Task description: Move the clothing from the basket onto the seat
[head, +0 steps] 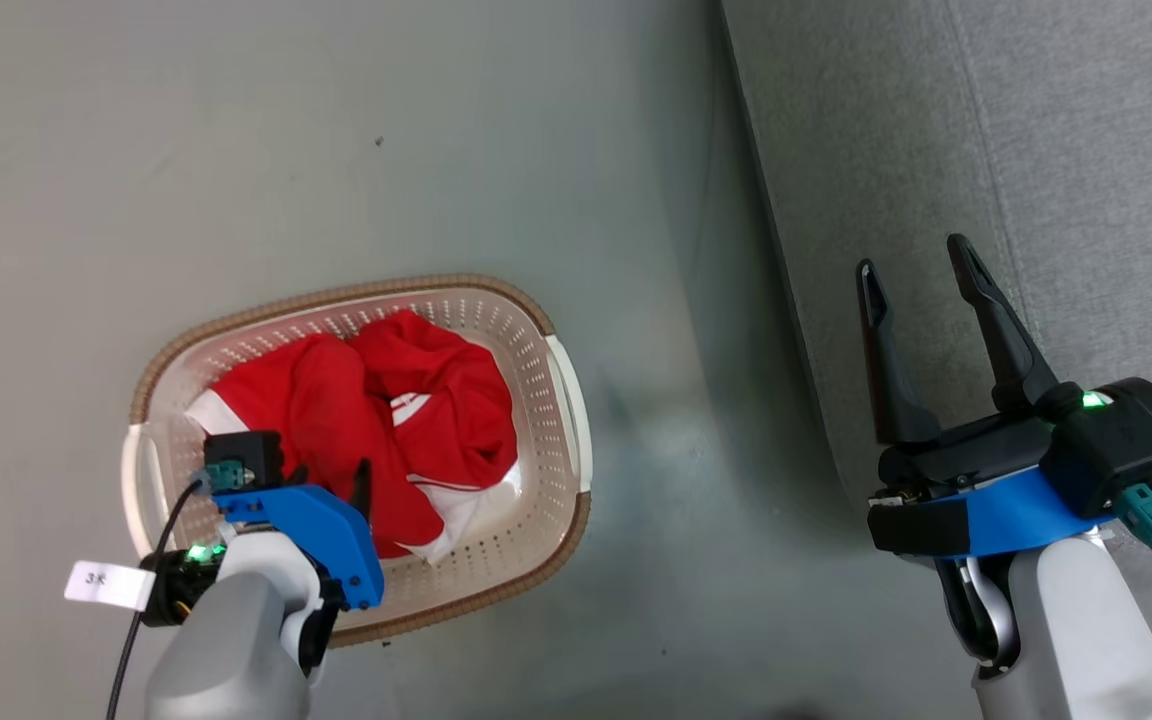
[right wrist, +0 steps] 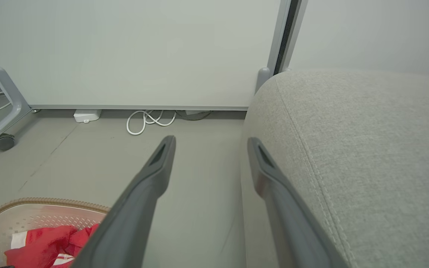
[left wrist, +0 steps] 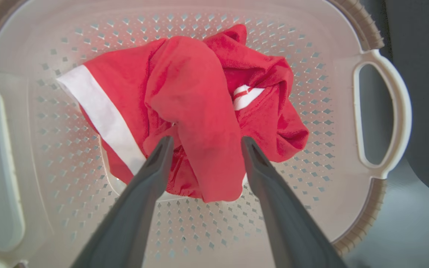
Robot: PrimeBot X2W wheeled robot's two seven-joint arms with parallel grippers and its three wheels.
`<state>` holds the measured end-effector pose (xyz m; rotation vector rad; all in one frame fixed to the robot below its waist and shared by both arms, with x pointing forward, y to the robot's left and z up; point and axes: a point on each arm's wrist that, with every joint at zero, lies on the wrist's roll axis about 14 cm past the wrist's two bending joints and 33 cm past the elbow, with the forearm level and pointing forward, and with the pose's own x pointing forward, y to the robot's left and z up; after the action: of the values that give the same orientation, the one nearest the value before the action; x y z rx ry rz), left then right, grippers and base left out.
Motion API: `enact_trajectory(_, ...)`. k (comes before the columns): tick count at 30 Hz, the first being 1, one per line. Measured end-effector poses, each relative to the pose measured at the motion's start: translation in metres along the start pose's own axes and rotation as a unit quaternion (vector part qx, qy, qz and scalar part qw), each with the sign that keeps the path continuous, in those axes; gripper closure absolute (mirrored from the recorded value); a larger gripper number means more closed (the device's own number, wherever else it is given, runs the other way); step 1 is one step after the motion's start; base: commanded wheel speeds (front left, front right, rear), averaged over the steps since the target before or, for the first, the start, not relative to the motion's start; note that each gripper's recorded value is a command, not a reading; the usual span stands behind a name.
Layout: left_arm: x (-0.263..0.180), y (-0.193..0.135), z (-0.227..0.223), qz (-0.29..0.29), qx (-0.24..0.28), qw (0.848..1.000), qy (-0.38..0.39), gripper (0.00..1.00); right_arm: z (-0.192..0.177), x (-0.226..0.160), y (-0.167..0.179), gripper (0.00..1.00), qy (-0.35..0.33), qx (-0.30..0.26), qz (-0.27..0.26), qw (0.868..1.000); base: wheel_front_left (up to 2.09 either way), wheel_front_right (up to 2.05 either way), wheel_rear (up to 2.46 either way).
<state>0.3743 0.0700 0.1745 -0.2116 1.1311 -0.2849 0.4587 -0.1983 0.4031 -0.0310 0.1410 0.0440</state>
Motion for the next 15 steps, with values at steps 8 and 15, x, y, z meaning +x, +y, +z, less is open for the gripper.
enact_trajectory(8,0.025,0.009,-0.014,0.004,-0.018,0.999,0.035,0.0,-0.024,0.008,0.0,0.0,0.025,0.005,0.001,1.0,0.0,0.0,0.0)
enact_trajectory(15,0.05,0.008,-0.015,-0.003,-0.027,0.999,0.047,0.0,-0.045,0.016,0.001,0.0,0.045,0.01,0.003,0.999,0.0,0.0,0.0)
